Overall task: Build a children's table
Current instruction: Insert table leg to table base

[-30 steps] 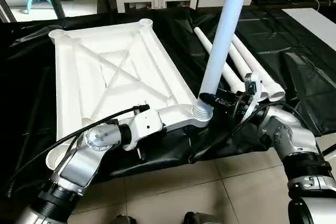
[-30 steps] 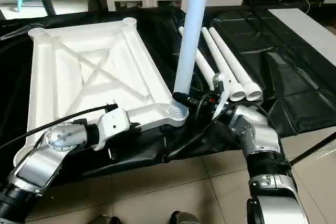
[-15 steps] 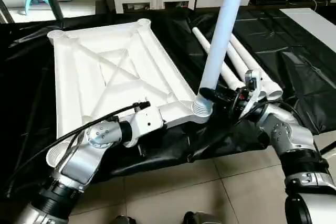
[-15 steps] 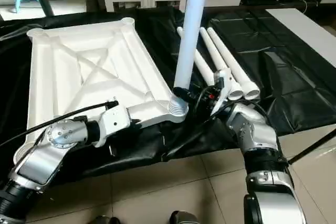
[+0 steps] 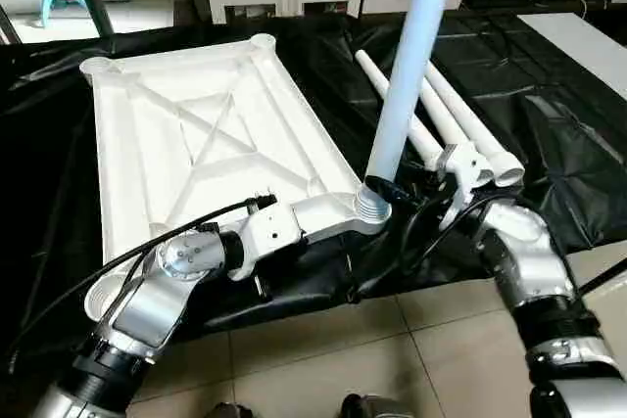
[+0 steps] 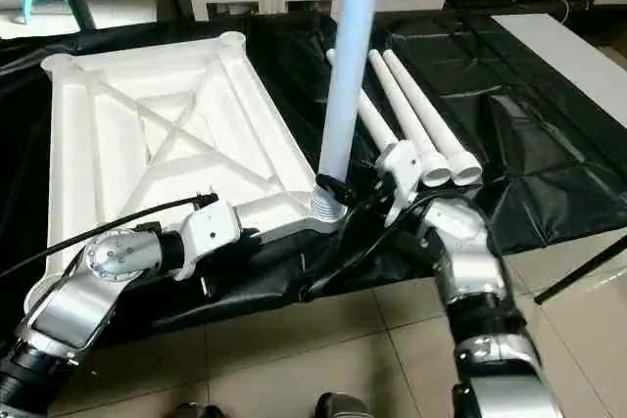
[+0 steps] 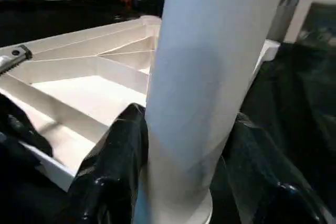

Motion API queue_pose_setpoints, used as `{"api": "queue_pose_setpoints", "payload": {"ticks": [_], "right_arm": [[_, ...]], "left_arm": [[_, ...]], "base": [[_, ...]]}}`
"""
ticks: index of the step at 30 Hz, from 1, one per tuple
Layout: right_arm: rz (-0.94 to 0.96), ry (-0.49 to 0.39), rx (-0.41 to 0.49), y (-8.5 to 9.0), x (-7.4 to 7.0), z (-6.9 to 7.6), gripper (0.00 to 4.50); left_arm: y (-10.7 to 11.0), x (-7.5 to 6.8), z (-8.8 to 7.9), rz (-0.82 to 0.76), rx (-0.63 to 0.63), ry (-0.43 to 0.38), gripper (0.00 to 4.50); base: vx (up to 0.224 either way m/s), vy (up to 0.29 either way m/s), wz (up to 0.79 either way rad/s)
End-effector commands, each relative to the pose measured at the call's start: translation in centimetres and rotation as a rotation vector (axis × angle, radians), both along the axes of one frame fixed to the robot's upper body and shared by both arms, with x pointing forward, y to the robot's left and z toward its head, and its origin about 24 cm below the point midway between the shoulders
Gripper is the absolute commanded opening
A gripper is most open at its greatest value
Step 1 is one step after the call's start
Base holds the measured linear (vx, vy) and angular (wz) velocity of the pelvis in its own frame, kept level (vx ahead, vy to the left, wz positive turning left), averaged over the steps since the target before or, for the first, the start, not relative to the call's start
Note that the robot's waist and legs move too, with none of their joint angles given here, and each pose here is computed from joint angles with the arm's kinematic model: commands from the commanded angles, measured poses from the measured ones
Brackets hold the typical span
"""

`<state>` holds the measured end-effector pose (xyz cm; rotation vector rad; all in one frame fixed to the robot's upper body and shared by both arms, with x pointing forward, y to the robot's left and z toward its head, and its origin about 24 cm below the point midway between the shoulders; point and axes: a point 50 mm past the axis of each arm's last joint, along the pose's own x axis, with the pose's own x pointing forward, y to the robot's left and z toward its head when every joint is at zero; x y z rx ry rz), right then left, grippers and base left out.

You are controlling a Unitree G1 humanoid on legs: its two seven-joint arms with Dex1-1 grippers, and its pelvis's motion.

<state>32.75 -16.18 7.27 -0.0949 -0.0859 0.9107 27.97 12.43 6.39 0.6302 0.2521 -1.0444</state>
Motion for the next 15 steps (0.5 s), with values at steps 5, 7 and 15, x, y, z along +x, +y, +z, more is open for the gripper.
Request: {"api": "queue_pose_setpoints", "payload": {"ticks": [5,7,15], "right_arm": [[-0.095,-0.114,-0.131,-0.42,0.03,-0.20,1.87],[-0.100,-0.120,-0.132,-0.42,0.04,-0.25,1.87],[-0.048,-0.257,-0.242,0.13,-0.34,-0.03,1.88]], "left_arm": [[-1.29,-1.36,-1.45,-0.113,0.023,0.075,0.00],[-1.30,-1.32,-1.43,-0.114,0.024,0.073,0.00],[-1.32,-1.25,-1.42,-0.115,0.024,0.072,0.00]], "base": [[0.000,0.000,0.00],[0.000,0.000,0.00],[0.000,0.000,0.00]]}}
